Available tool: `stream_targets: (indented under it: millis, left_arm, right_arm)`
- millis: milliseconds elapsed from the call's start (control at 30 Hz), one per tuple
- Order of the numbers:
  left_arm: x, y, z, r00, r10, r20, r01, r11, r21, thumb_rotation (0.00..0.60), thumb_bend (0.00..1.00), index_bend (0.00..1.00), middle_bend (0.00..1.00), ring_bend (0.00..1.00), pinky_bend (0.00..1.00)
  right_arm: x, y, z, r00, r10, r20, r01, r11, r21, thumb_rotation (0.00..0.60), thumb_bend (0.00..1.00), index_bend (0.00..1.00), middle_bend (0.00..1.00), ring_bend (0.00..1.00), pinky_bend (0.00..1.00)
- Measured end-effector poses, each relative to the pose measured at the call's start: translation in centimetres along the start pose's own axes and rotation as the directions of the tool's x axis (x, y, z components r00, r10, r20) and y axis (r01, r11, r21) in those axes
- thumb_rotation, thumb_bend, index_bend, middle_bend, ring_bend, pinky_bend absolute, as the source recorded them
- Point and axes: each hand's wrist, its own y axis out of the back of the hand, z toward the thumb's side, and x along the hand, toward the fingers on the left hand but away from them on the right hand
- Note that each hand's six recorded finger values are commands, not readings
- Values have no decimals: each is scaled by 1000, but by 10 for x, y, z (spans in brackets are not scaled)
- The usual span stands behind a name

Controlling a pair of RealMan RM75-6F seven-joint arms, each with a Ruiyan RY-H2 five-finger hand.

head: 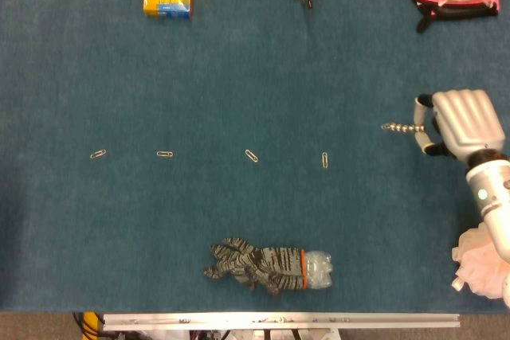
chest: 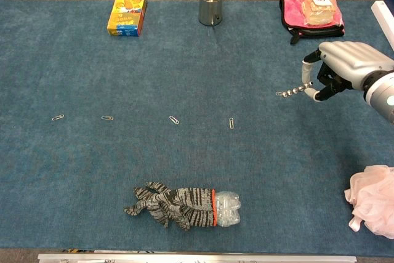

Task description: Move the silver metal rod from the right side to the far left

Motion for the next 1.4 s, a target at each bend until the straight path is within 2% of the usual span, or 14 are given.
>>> stream_targets:
  millis: [567,900,1400]
  left_arm:
    - [0,6,-8,1000,-8,5,8,1000,9,600,381,259,210,314,441]
    - [0,6,-10,1000,-13,3,13,1000,8,600,381,259,211,314,441]
    - [-3,4,-19,1000,-21,-12,21,1000,-5,600,382,259,210,314,441]
  right_arm:
    - [-38,26,61,991,-39,-128,42,999,19,600,335,614,1000,1000,1000]
    - [-63,38,90,986,-41,-164,49,998,47,600,339,615,1000,1000,1000]
    - [-82,49,148,964,-49,-260,68,996,65,600,340,615,1000,1000,1000]
